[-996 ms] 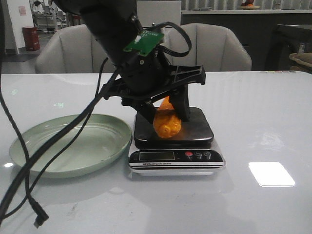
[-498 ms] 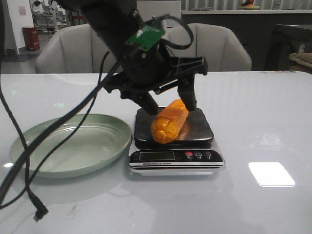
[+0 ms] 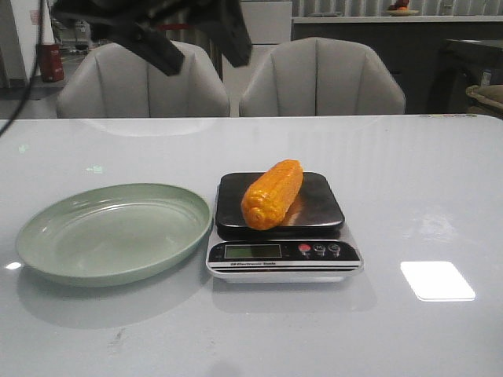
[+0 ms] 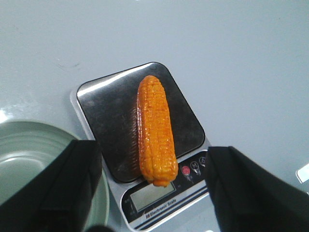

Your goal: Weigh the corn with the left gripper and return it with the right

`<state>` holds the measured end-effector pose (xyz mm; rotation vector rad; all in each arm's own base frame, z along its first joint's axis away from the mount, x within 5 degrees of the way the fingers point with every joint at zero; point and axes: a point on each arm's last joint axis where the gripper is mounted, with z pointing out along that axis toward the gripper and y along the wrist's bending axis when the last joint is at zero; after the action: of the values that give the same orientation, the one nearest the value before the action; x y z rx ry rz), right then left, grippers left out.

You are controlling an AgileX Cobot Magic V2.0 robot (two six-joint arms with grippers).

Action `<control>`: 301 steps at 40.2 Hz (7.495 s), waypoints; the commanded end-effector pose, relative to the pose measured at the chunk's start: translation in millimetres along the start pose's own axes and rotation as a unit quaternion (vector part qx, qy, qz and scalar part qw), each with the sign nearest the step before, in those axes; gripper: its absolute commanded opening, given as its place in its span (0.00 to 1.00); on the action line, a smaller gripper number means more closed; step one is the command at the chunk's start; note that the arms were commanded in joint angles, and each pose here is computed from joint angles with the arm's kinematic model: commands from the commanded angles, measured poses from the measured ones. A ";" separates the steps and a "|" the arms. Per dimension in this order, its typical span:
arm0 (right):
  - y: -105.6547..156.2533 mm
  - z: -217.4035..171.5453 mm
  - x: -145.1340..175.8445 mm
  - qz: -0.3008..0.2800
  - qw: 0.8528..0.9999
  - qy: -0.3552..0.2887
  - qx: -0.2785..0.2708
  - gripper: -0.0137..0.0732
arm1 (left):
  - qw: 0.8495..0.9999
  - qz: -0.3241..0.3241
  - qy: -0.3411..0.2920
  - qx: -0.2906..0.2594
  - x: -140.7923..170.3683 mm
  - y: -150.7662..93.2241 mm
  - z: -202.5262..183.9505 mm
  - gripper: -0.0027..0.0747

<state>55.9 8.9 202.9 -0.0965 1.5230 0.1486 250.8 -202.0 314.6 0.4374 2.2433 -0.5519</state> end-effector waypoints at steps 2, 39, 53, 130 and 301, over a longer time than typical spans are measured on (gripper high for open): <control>-0.6 -1.7 -6.4 -0.009 0.999 -0.045 0.004 0.37 | 0.995 0.018 -0.098 0.014 -4.2 1.0 -60.4 0.69; -0.6 -1.7 -7.4 -0.009 0.999 -0.051 0.004 0.37 | 0.939 0.096 -0.329 0.015 177.6 57.3 -227.2 0.20; 0.5 -4.6 -47.9 -0.004 0.995 -0.102 0.004 0.37 | 0.937 0.111 -0.332 0.006 185.6 60.3 -232.9 0.18; 98.3 212.1 -108.9 0.150 0.896 0.396 -0.136 0.86 | 0.937 0.110 -0.333 0.007 185.5 60.2 -233.0 0.18; 55.4 83.4 -146.0 0.001 0.943 0.281 -0.175 0.78 | 0.937 0.110 -0.333 0.007 185.5 60.2 -233.0 0.18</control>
<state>135.3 80.1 344.2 -0.4860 2.2139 0.4147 20.4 -6.6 287.9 0.4420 1.6100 -0.4774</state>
